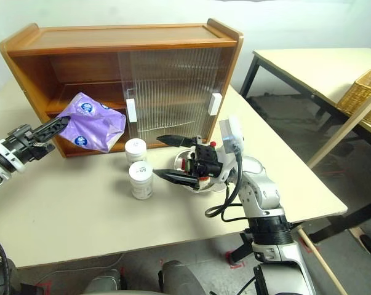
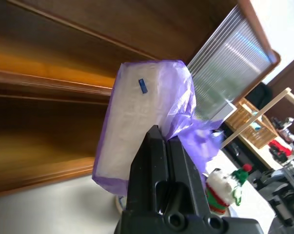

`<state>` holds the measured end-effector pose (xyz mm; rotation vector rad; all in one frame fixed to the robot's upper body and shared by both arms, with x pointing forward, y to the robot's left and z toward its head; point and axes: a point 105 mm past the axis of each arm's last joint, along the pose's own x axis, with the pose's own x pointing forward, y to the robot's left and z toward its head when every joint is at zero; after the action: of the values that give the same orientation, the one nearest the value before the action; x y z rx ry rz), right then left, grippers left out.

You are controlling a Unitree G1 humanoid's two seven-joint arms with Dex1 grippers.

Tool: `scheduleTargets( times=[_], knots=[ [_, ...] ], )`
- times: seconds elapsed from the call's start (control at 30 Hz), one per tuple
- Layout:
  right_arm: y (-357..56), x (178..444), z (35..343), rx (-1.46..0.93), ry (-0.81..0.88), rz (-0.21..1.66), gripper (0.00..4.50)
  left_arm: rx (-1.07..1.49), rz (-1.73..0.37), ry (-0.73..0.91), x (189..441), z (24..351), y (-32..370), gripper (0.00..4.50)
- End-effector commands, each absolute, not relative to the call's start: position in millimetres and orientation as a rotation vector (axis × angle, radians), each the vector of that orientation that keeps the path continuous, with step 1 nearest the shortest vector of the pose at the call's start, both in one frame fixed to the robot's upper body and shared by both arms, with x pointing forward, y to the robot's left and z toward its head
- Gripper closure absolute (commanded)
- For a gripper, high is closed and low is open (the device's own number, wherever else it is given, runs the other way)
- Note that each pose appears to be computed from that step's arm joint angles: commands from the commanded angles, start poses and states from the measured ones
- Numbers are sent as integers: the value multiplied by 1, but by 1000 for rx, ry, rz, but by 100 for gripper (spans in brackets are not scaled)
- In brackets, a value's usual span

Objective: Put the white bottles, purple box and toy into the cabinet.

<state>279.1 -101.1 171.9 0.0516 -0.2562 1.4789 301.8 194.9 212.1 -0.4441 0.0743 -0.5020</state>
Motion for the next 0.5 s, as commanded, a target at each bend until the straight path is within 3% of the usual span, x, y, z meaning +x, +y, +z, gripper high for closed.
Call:
scheduleTargets(
  times=[0.03,0.27,0.5],
  knots=[
    [-99,279,172,43,-257,1484,0,-452,-496,20,312,222,187,447],
    [-98,278,171,57,-260,1465,0,-504,-345,-161,341,249,206,447],
    [-98,278,171,68,-269,1444,0,-539,-312,-192,359,257,212,447]
  ],
)
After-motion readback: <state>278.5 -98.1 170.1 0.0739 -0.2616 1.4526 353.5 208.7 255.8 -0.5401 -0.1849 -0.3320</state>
